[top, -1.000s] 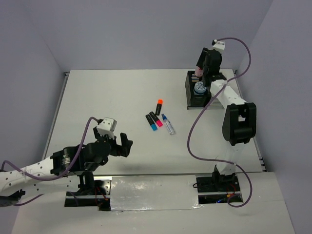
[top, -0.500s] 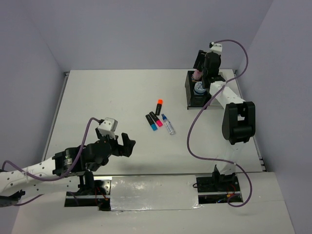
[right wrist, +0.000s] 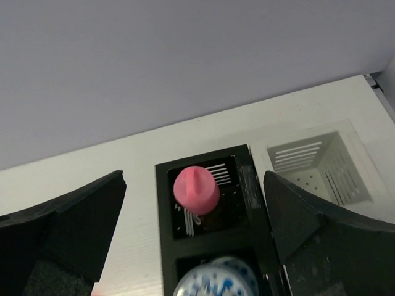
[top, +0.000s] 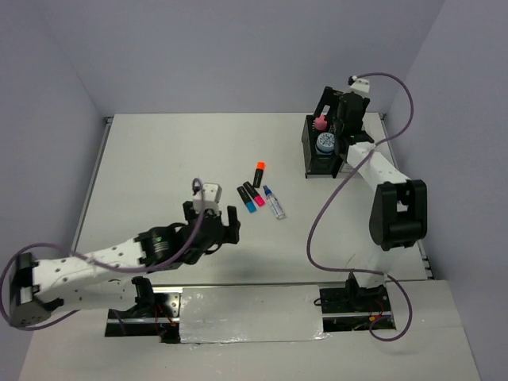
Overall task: Sort the stationery into containers
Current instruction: Place the stationery in the storage box, then pick up the stationery from the center of the board.
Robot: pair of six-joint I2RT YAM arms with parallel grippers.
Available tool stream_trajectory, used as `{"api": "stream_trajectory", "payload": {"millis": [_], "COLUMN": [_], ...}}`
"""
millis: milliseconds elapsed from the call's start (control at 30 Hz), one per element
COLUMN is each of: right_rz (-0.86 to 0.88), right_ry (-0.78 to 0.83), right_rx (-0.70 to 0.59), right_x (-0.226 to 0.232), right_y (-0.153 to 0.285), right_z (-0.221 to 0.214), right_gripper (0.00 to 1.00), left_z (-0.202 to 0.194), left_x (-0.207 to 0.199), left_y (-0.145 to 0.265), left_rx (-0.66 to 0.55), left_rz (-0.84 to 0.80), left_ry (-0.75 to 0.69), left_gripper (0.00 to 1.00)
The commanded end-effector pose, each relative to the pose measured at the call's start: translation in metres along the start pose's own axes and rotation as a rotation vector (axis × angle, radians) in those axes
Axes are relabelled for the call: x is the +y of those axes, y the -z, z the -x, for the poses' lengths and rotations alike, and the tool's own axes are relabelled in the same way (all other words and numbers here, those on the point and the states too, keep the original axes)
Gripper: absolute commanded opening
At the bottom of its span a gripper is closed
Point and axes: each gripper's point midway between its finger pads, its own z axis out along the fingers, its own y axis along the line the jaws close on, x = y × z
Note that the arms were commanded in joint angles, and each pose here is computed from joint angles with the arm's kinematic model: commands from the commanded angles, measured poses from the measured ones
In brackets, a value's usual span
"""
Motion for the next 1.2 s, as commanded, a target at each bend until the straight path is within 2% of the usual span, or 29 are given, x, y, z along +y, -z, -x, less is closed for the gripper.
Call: {"api": "stream_trajectory", "payload": {"millis": [0,33,67,100,133,200,233,300,333,367,400,433,600,800,1033,1067,1133,1167], "right_rz": [-0.012,-0.010,-0.020,-0.003,0.025,0.072,0.092,0.153,0.183,0.181,0.180,0.194,0.218,0.289,0.302,0.302,0.304,0.306], "right_ry": [-0.176,-0.212,-0.209,-0.223,-0.225,-0.232,-0.232,-0.237,-0.241,-0.246,-0.247,-0.247,-0.219,-0.210,-0.202,-0.205,-0.207,-0.207], "right_rx": [-0.139,-0.125,-0.058,-0.060,0.006,0.026,0.041,0.101,0.085,0.102,0.122,0.108,0.104,0.089,0.082,0.083,0.084,0.083], "right_x": [0.002,0.002,0.000,0.000,0.004,0.009,0.011,0.017,0.019,0.017,0.015,0.015,0.013,0.023,0.023,0.023,0.023,0.024], "right_y": [0.068,0.080,0.093,0.113,0.126,0.154,0.163,0.178,0.190,0.195,0.199,0.207,0.231,0.244,0.250,0.249,0.250,0.250], "right_z": [0.091,0.096,0.085,0.095,0.084,0.083,0.079,0.053,0.057,0.051,0.040,0.044,0.051,0.062,0.060,0.060,0.060,0.060], "right_gripper": [1.00,1.00,1.00,1.00,1.00,1.00,1.00,1.00,1.00,1.00,1.00,1.00,1.00,1.00,1.00,1.00,1.00,1.00], "left_z": [0.016,0.011,0.009,0.032,0.006,0.000,0.001,-0.014,-0.017,-0.029,-0.015,-0.034,-0.057,-0.067,-0.082,-0.087,-0.090,-0.095], "left_x": [-0.035,-0.050,-0.057,-0.078,-0.071,-0.079,-0.095,-0.093,-0.108,-0.099,-0.114,-0.109,-0.109,-0.096,-0.097,-0.097,-0.102,-0.102], "left_y": [-0.035,-0.057,-0.069,-0.076,-0.098,-0.117,-0.141,-0.152,-0.176,-0.176,-0.182,-0.196,-0.216,-0.223,-0.237,-0.239,-0.242,-0.243], "left_rx": [0.021,0.082,0.107,0.090,0.161,0.203,0.219,0.288,0.299,0.343,0.327,0.358,0.371,0.391,0.429,0.437,0.447,0.456], "left_rz": [-0.003,0.002,0.012,-0.003,0.105,0.184,0.219,0.330,0.353,0.433,0.420,0.460,0.454,0.507,0.461,0.453,0.426,0.424], "left_ry": [0.183,0.189,0.196,0.227,0.169,0.185,0.194,0.184,0.191,0.181,0.226,0.216,0.331,0.338,0.333,0.328,0.333,0.326], "left_gripper": [0.99,0.99,0.99,0.99,0.99,0.99,0.99,0.99,0.99,0.99,0.99,0.99,0.92,0.91,0.86,0.80,0.77,0.69]}}
